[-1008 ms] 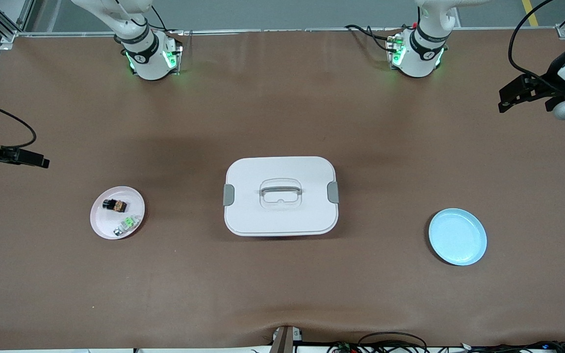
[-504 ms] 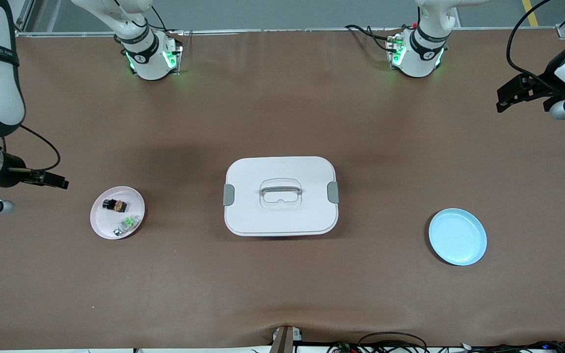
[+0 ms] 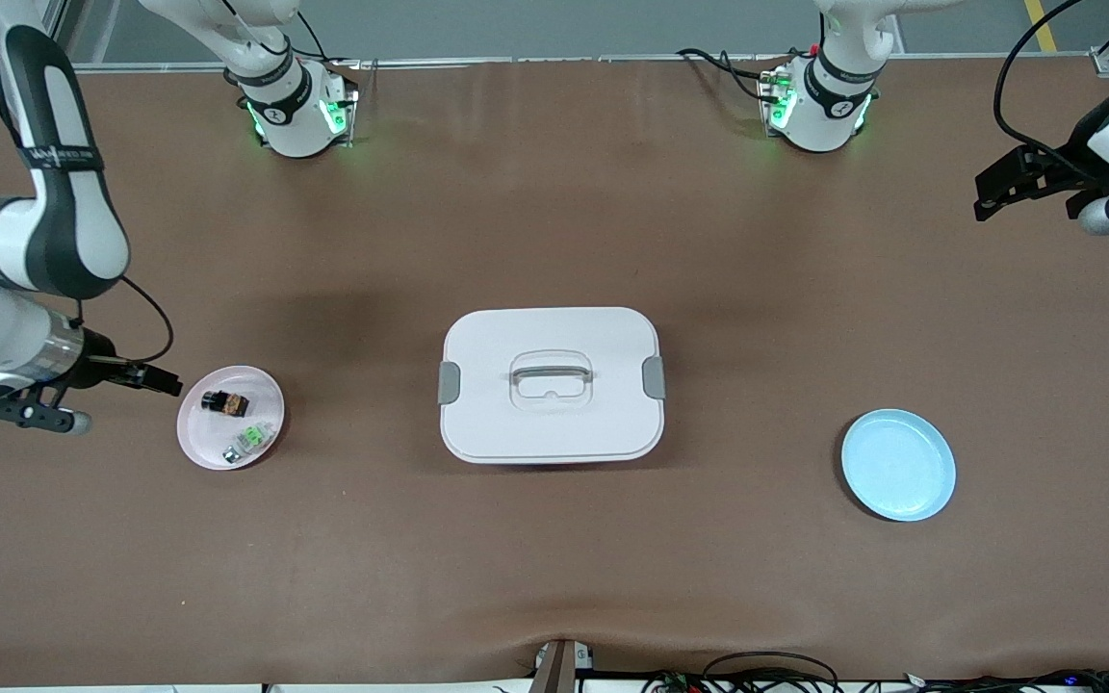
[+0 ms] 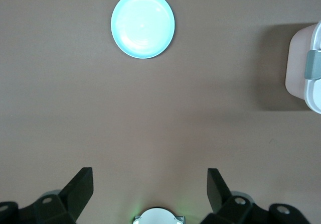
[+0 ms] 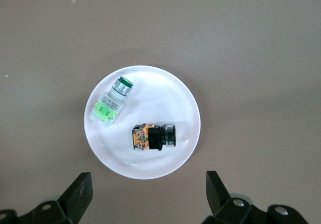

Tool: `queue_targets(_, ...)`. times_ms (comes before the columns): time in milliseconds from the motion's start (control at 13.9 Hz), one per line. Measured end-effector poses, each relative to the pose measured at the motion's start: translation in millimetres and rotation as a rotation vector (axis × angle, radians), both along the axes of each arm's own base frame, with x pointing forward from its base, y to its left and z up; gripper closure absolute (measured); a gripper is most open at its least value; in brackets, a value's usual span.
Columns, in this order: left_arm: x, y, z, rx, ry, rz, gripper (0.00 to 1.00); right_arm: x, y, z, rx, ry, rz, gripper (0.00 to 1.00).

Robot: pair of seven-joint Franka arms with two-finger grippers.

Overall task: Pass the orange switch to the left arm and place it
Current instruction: 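Move the right gripper down over the black-orange switch on the pink plate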

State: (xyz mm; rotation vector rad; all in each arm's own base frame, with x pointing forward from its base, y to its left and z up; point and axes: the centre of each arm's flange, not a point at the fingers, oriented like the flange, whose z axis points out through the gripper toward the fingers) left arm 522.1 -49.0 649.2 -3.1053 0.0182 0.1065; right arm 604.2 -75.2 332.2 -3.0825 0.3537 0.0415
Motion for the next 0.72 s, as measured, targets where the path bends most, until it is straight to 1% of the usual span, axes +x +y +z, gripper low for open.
queue_targets(288,0,0,0,0.000,0.000,0.000,0.00,-2,1,-35,0.007,0.024,-0.005,0.00)
queue_targets(504,0,0,0,0.000,0.000,0.000,0.00,-1,1,-61,0.007,0.032,-0.006,0.00)
queue_targets(720,0,0,0,0.000,0.000,-0.001,0.00,-1,6,-89,0.004,0.026,-0.001,0.00)
